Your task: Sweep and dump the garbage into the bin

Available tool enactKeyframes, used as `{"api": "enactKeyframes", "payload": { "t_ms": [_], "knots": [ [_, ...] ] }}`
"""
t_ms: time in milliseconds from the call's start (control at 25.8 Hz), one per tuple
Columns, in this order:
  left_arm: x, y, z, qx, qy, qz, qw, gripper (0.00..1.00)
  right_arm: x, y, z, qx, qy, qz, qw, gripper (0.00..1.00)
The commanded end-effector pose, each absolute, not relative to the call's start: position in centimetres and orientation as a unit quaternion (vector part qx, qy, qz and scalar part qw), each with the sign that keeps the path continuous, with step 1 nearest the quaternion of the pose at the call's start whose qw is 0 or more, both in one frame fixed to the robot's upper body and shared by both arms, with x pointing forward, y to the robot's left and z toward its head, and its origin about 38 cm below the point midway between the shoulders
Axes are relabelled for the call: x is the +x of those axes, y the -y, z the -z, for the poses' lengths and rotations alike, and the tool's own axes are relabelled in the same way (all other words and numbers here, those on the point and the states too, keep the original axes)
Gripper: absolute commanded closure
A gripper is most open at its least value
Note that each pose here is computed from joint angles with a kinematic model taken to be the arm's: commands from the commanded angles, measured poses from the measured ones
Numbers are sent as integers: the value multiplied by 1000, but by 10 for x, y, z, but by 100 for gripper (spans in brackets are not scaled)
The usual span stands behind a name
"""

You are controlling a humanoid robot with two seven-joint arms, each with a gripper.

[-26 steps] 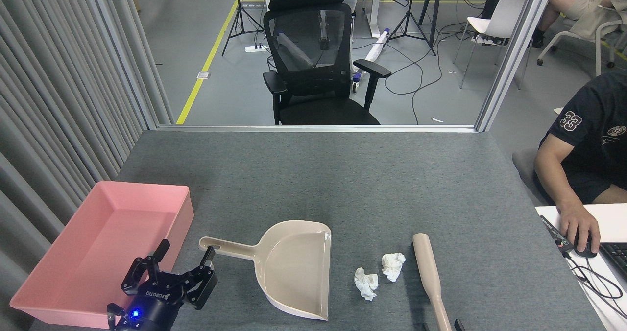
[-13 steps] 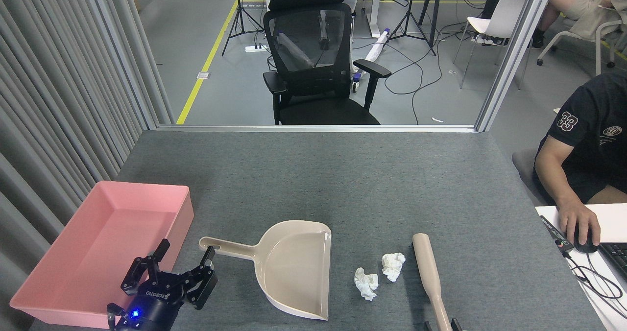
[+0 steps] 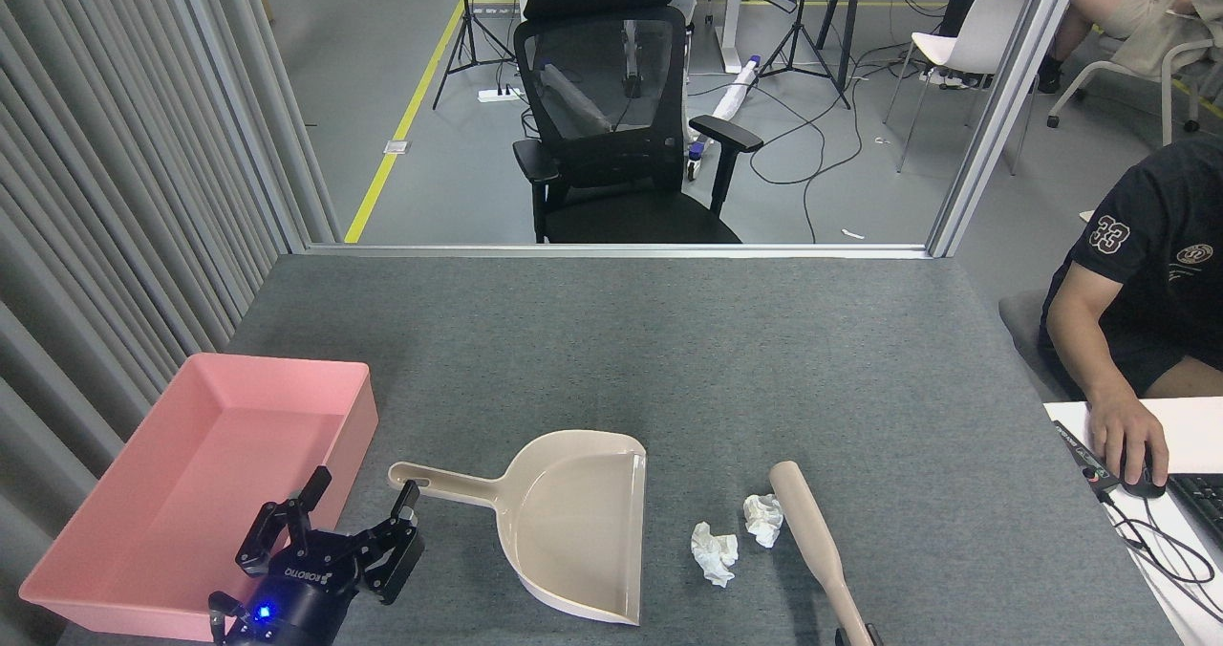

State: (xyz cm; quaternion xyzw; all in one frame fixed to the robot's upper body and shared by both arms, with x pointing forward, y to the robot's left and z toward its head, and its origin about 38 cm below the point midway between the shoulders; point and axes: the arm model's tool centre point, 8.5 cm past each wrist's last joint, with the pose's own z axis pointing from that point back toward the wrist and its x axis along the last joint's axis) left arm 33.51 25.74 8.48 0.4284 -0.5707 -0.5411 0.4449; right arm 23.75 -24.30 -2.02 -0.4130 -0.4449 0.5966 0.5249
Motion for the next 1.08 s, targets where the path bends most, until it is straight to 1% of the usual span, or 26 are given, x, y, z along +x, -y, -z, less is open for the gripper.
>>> {"api": "enactKeyframes", "payload": {
  "t_ms": [0, 77, 155, 232, 271, 542, 735, 929, 1045],
  "knots": [
    [335, -258, -85, 429, 570, 541, 445, 1, 237, 243, 20, -413, 445, -597, 524, 82],
    [335, -257, -85, 428, 571, 541, 445, 1, 237, 243, 20, -412, 446, -597, 524, 82],
    [335, -257, -85, 428, 571, 541, 445, 1, 236, 242, 21, -412, 447, -597, 524, 88],
    [335, -257, -85, 429, 571, 541, 444, 1, 236, 242, 20, -411, 450, -597, 522, 99],
    [335, -257, -87, 430, 572, 540, 443, 1, 236, 242, 20, -411, 450, -597, 522, 100],
    [335, -257, -87, 430, 571, 541, 443, 1, 232, 240, 20, -412, 460, -587, 524, 100],
    [335, -258, -86, 429, 570, 542, 444, 1, 222, 236, 25, -400, 462, -578, 540, 100],
    [336, -258, -86, 428, 570, 543, 444, 1, 216, 233, 27, -389, 478, -556, 558, 100],
    [336, -258, -86, 428, 569, 544, 444, 1, 216, 214, 27, -365, 503, -544, 563, 100]
  ]
}}
